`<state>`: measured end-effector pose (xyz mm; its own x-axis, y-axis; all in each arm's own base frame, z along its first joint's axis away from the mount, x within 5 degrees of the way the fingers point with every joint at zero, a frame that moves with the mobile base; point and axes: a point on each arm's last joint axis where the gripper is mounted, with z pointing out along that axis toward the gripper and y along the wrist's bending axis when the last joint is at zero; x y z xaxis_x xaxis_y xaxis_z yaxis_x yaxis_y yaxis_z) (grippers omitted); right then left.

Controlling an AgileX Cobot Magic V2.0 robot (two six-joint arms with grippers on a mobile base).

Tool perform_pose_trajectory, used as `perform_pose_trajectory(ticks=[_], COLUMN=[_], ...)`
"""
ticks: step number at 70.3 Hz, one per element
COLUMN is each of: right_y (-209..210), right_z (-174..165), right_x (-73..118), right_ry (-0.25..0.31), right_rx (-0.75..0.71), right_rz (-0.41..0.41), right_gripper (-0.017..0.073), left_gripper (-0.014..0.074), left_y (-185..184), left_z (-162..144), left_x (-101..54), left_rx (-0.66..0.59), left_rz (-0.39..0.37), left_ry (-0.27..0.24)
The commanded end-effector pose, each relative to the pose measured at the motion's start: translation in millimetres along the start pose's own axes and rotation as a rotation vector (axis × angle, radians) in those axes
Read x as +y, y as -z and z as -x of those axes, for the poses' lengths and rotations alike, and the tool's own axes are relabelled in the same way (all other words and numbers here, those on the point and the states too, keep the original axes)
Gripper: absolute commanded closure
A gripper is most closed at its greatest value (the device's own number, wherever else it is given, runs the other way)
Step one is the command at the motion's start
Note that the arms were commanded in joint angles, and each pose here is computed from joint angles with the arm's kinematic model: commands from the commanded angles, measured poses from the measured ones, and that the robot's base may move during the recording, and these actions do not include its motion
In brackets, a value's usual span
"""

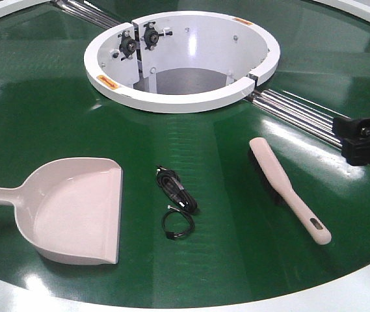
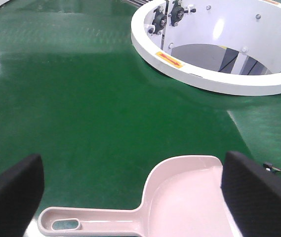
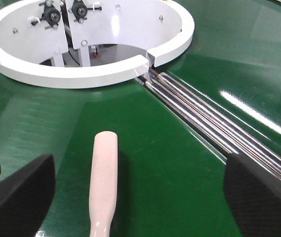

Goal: Clean and inspect green conveyor with broom and dustpan
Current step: 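Reach the right gripper down and grasp the cream brush handle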

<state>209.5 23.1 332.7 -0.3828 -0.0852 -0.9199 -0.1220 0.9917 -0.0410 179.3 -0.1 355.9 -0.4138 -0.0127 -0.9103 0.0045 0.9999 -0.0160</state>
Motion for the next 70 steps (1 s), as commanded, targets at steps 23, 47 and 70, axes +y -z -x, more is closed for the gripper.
perform_pose_trajectory(ticks=[23, 47, 70], right_y=[-55.8, -152.1, -210.6], right_z=[64.1, 57.6, 33.9], right_x=[9.5, 32.6, 38.4], right_ry=[0.124, 0.122, 0.114], right_rx=[0.304, 0.574, 0.79], right_rz=[0.051, 0.106, 0.111], right_gripper=[-0.0052, -0.0041, -0.0034], left_gripper=[-0.0039, -0.0024, -0.0013], left_y=[6.7, 6.6, 6.4], left_z=[15.3, 13.2, 9.3], left_x=[-1.4, -1.4, -1.5], left_rx=[-0.083, -0.06, -0.017], left_rz=[-0.007, -0.006, -0.007], left_ry=[-0.003, -0.006, -0.006])
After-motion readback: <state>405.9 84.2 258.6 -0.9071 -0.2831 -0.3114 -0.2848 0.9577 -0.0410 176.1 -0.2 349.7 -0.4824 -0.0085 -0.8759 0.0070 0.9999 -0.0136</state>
